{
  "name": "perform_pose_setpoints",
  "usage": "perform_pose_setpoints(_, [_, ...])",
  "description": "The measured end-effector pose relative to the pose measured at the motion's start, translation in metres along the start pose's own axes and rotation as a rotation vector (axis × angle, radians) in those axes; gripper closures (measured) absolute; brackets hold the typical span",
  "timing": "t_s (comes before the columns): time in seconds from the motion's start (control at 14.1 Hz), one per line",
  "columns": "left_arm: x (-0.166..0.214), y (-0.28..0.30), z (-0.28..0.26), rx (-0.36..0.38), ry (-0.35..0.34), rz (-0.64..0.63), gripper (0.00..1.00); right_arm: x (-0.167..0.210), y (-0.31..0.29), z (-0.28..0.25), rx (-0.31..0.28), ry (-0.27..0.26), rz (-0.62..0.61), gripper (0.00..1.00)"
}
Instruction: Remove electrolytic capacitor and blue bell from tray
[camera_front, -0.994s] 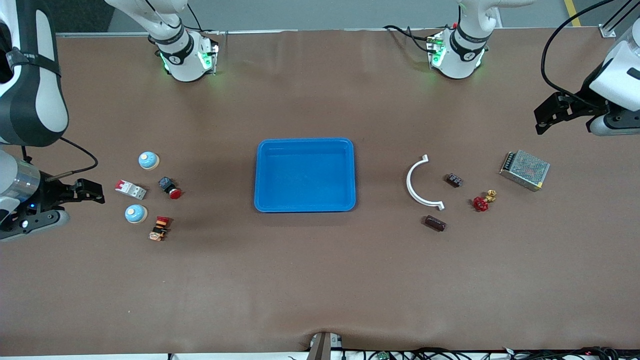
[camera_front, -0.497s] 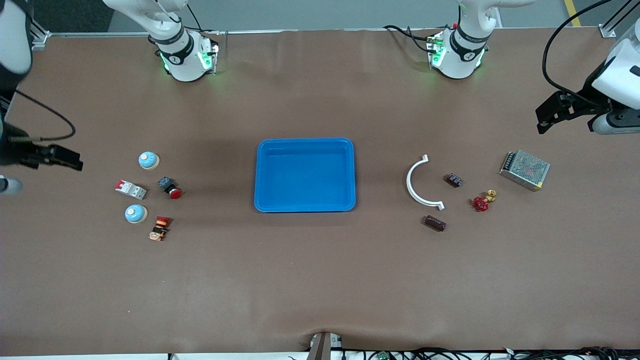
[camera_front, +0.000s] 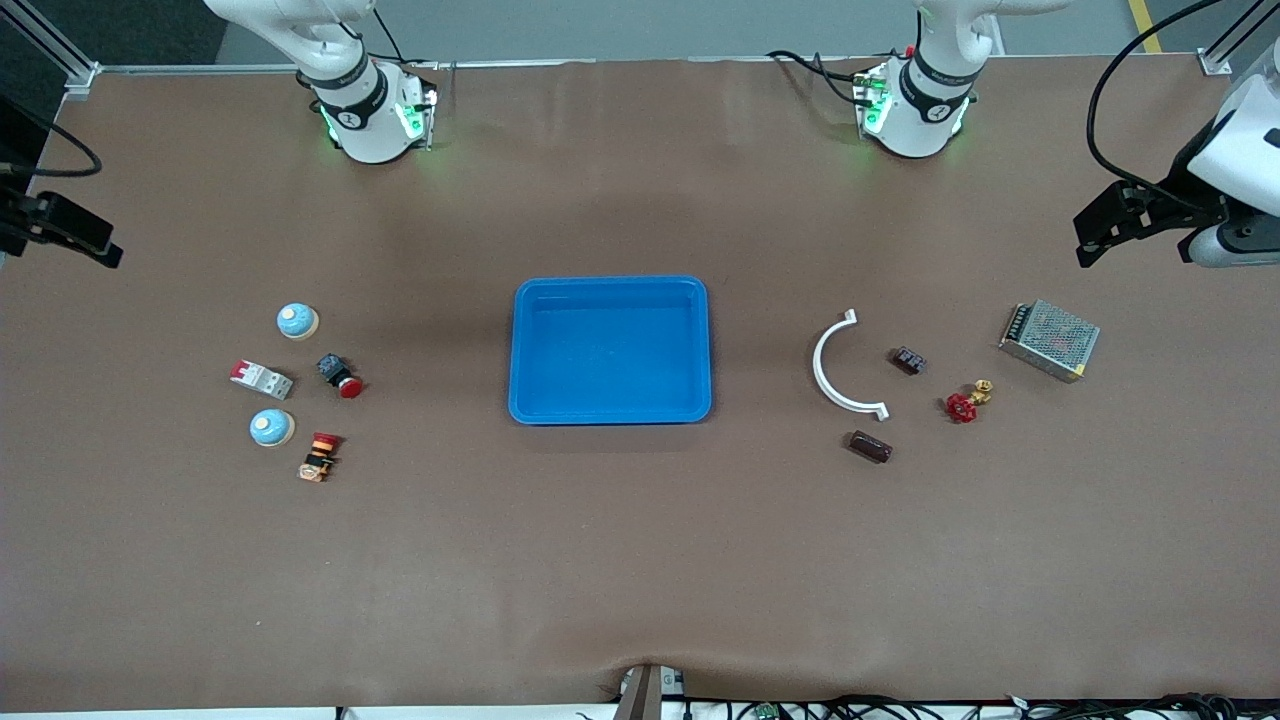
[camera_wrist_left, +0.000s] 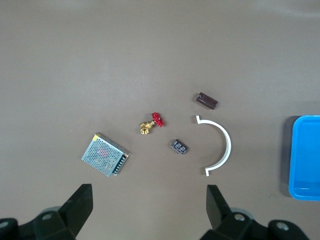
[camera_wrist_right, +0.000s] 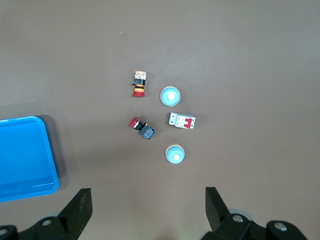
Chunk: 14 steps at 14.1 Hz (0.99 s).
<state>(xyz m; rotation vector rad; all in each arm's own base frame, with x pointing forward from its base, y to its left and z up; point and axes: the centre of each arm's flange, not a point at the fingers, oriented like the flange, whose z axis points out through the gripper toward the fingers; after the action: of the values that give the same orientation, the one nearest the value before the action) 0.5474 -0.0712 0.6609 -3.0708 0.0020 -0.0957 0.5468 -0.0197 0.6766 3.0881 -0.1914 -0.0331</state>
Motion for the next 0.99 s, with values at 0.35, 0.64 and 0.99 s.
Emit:
perform_pose_setpoints(0.35, [-0.001,0.000,0.000,0.001,-0.006,0.000,0.00,-0.011,0.007,-0.019,0.002,0.033,-0.038,0.00])
perform_pose_setpoints(0.64, [-0.001,0.000,0.000,0.001,-0.006,0.000,0.00,-0.007,0.007,-0.022,0.004,0.066,-0.046,0.00])
perform_pose_setpoints(0.99, [-0.001,0.000,0.000,0.001,-0.006,0.002,0.00,0.004,-0.002,-0.005,0.054,0.101,-0.056,0.00])
